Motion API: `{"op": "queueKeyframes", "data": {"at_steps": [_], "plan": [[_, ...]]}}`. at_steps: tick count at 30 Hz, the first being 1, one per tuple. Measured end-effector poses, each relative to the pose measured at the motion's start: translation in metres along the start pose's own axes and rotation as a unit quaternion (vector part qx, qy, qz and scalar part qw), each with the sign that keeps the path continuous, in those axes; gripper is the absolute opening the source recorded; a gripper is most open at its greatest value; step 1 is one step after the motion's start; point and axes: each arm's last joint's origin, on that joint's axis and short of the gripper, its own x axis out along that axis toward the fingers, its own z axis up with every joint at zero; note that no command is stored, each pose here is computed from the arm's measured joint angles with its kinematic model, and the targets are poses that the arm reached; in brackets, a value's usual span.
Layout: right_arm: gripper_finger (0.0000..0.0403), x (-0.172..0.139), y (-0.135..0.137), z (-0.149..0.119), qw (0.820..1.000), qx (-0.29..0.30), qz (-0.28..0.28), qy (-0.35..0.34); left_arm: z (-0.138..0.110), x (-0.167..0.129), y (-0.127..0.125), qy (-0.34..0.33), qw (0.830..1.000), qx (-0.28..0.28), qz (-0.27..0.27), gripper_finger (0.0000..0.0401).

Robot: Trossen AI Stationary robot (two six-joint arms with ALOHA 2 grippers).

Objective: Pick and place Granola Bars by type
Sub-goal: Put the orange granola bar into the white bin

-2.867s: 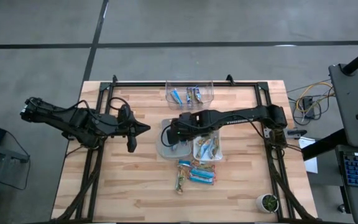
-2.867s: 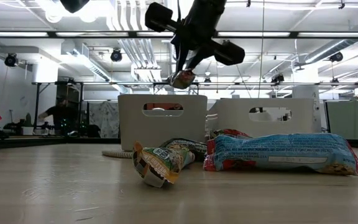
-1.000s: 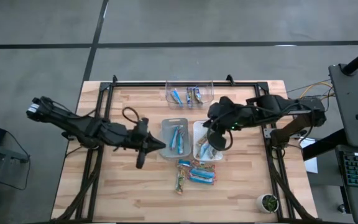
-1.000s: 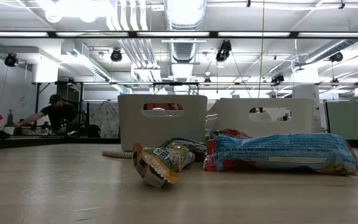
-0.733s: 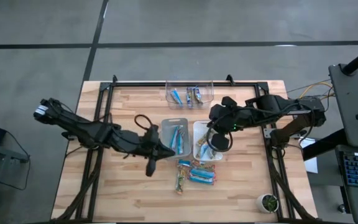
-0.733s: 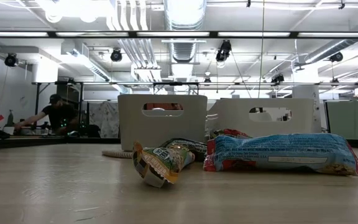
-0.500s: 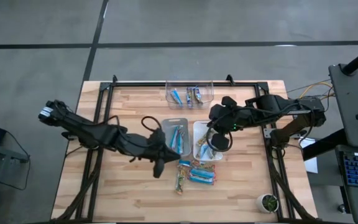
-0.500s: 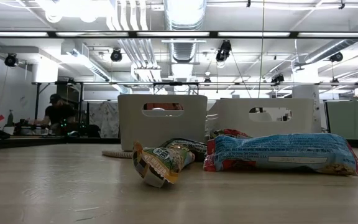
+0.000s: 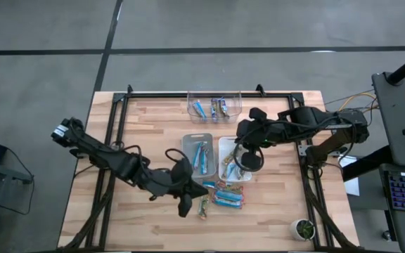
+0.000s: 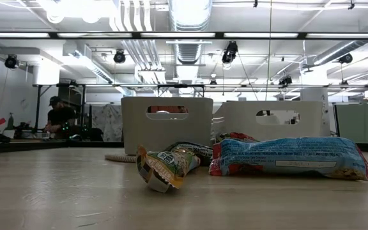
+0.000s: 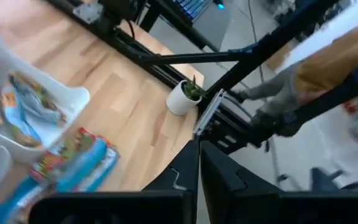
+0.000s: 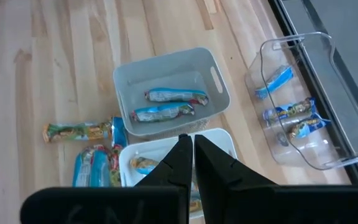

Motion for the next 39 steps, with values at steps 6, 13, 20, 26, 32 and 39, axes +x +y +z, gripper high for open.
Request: {"op": "queueKeyframes", "data": {"at_steps": [6, 13, 20, 26, 32, 39], "plan": [[0.0008, -0.001, -0.002, -0.004, 1.0, -0.014, -0.006, 0.021, -0.011, 0.009, -0.002, -0.001, 0.998, -0.067, 0.017, 0.0], [0.0008, -0.003, -0.002, -0.004, 1.0, -0.018, -0.005, 0.016, -0.018, 0.015, -0.002, 0.006, 1.0, -0.014, 0.023, 0.0], [0.0008, -0.005, -0.003, -0.005, 0.999, 0.036, -0.001, 0.015, -0.014, 0.01, -0.013, 0.016, 0.957, 0.288, -0.016, 0.0], [0.0008, -0.011, -0.002, -0.007, 0.997, 0.048, 0.054, 0.029, -0.008, 0.007, -0.017, 0.032, 0.909, 0.411, -0.059, 0.0], [0.0008, -0.028, -0.005, -0.011, 0.99, 0.074, 0.115, 0.032, -0.003, 0.007, -0.006, 0.088, 0.882, 0.458, -0.064, 0.0], [0.0008, -0.055, -0.013, -0.019, 0.98, 0.095, 0.172, 0.018, 0.006, 0.013, 0.007, 0.101, 0.835, 0.534, -0.089, 0.0]]}}
